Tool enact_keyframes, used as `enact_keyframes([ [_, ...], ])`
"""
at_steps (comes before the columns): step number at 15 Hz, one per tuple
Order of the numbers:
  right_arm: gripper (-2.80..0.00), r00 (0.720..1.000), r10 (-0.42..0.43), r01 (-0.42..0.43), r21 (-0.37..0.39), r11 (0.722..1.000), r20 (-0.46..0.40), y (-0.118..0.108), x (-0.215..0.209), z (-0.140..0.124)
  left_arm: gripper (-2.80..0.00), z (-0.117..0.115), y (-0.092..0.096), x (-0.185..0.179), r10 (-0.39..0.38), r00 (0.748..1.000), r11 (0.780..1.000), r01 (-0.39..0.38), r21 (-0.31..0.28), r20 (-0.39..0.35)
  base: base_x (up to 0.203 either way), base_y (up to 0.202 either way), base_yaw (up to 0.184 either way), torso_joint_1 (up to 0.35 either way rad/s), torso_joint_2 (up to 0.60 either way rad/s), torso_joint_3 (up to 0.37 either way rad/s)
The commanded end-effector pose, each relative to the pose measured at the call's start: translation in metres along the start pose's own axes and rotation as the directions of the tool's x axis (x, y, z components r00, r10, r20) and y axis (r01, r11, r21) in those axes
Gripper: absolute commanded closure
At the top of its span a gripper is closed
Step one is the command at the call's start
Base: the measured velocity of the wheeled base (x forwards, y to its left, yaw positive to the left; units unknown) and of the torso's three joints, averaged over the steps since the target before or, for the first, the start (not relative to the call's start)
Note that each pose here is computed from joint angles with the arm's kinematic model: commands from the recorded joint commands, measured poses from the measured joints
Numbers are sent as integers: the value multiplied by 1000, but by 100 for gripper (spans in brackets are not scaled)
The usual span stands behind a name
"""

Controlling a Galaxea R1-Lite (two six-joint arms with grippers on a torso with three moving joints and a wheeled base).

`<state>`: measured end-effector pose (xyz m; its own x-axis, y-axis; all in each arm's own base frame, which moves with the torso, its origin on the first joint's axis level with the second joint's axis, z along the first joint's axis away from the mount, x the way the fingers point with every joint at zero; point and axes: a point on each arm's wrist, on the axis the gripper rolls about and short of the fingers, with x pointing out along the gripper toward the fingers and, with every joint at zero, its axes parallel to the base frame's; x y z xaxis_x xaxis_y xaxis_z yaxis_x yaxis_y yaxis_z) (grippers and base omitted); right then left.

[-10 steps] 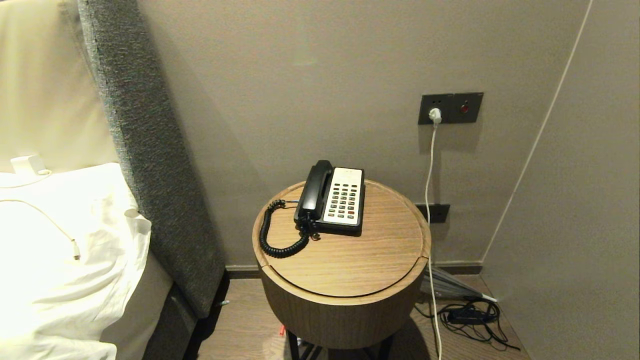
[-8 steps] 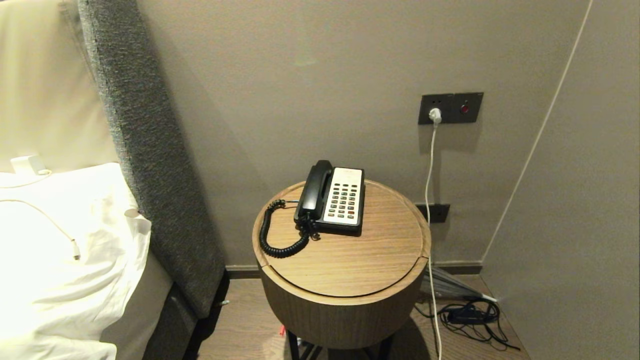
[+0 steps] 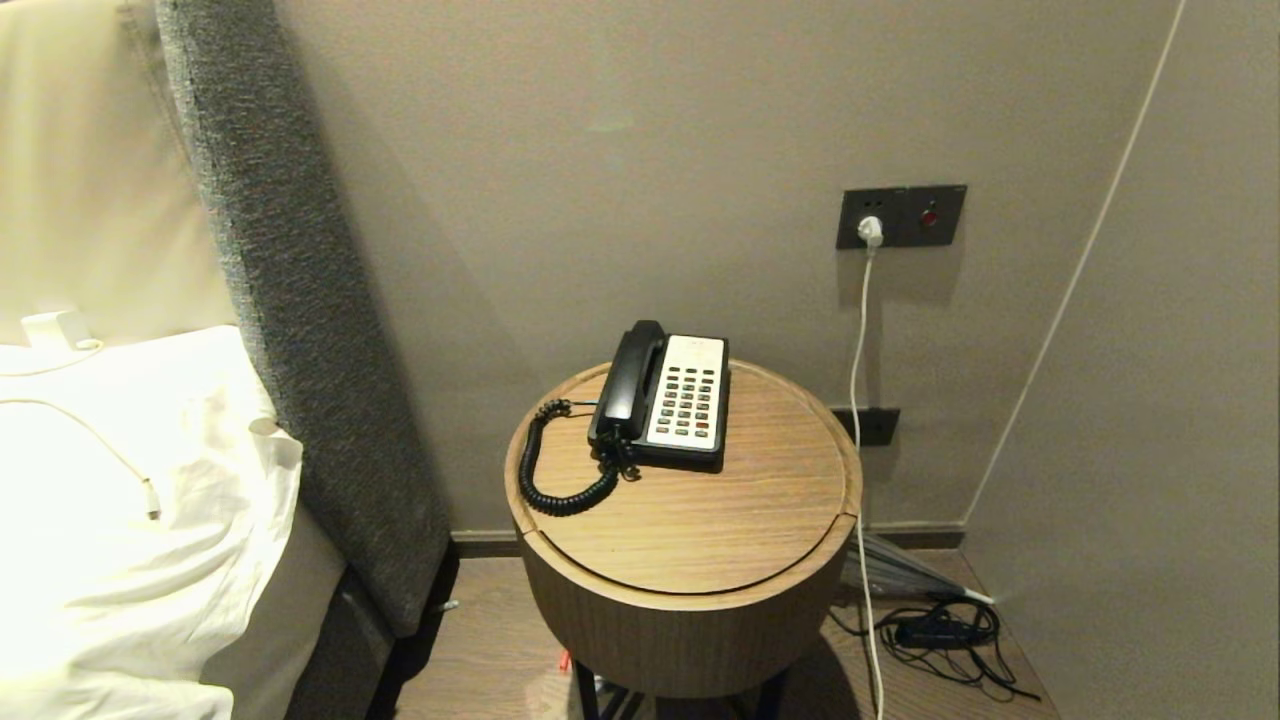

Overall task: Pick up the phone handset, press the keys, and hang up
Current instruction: Pick up the desk phone handset

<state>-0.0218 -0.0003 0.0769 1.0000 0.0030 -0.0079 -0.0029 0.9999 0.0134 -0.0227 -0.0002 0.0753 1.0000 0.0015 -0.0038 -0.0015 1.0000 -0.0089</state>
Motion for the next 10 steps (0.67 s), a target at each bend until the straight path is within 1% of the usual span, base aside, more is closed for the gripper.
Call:
enact_keyframes([
  [1, 0, 1000, 0, 0, 0, 1000, -1, 0, 0, 0, 0, 0, 0, 0, 0, 1000, 1000, 0, -2, 1, 0, 0, 0, 0, 0, 0],
  [5, 0, 1000, 0, 0, 0, 1000, -1, 0, 0, 0, 0, 0, 0, 0, 1, 1000, 1000, -1, -3, 1, 0, 0, 0, 1, 1, -25],
  [10, 0, 1000, 0, 0, 0, 1000, -1, 0, 0, 0, 0, 0, 0, 0, 1, 1000, 1000, -1, -3, 1, 0, 0, 0, 3, 3, -188],
])
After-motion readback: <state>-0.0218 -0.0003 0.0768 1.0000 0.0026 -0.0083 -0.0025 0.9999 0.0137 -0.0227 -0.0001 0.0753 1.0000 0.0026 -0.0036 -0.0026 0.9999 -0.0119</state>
